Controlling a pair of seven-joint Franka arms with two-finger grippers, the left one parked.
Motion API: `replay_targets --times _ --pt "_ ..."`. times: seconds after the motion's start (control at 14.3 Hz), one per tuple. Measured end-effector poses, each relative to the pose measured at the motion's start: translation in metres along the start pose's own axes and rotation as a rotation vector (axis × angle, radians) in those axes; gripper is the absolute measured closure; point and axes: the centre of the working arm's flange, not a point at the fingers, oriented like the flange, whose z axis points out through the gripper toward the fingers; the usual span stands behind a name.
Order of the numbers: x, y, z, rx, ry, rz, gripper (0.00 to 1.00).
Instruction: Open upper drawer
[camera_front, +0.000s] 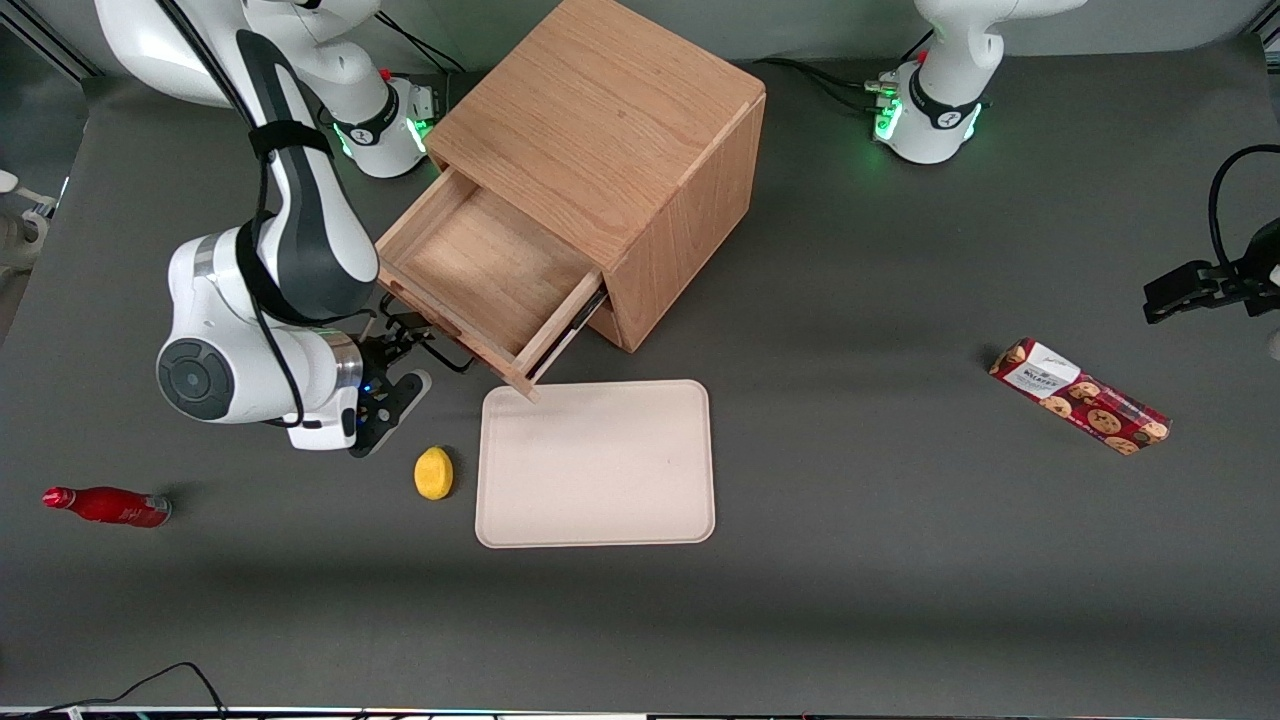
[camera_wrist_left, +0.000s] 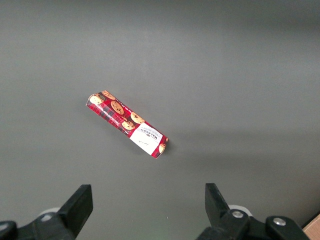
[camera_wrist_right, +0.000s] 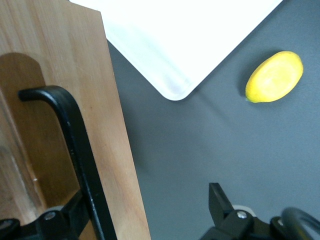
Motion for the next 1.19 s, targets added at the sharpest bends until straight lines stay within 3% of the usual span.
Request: replay_targets --times 1.19 --pt "-0.007 0.042 -0.012 -0.038 0.024 -0.017 0.0"
